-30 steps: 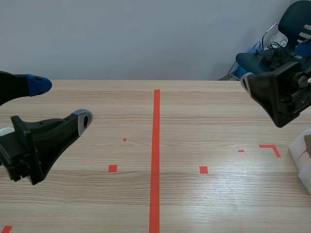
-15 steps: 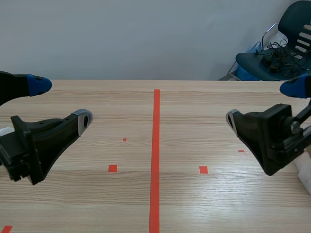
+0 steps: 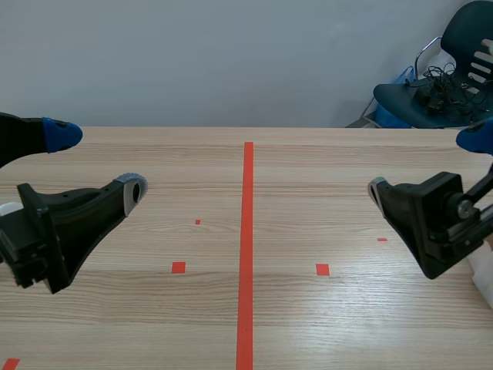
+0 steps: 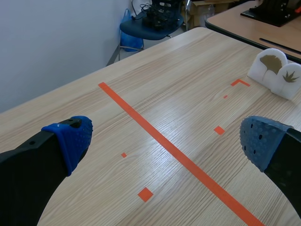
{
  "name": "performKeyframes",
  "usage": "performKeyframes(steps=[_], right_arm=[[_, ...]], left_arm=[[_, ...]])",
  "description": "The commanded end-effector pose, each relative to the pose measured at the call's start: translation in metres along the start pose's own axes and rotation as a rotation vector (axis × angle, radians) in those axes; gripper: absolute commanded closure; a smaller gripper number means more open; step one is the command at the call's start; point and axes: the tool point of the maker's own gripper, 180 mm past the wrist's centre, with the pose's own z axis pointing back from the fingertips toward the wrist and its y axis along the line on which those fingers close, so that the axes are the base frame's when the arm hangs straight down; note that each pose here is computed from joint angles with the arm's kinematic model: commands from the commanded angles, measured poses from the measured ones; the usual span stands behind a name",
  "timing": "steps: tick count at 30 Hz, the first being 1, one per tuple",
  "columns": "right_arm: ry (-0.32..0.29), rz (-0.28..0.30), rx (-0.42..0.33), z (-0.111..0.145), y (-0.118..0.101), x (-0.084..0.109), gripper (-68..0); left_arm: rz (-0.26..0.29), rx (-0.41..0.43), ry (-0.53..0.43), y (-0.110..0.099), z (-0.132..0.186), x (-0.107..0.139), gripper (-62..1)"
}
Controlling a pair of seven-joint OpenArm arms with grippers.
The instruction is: Do the leaf sorting experiment
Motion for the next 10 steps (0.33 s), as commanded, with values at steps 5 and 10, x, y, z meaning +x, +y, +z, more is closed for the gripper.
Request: performKeyframes(steps=[5, 10], right_arm=[[-0.034, 0.011, -0.011, -0.0007, -0.0052, 0.0091, -67.9], [-0.034, 0.011, -0.011, -0.0007, -0.0053, 0.0091, -67.9]], left_arm=[[0.01, 0.0, -0.036, -0.0005, -0.0005, 0.0076, -62.3], [0.01, 0.0, -0.036, -0.0005, -0.0005, 0.0076, -62.3]])
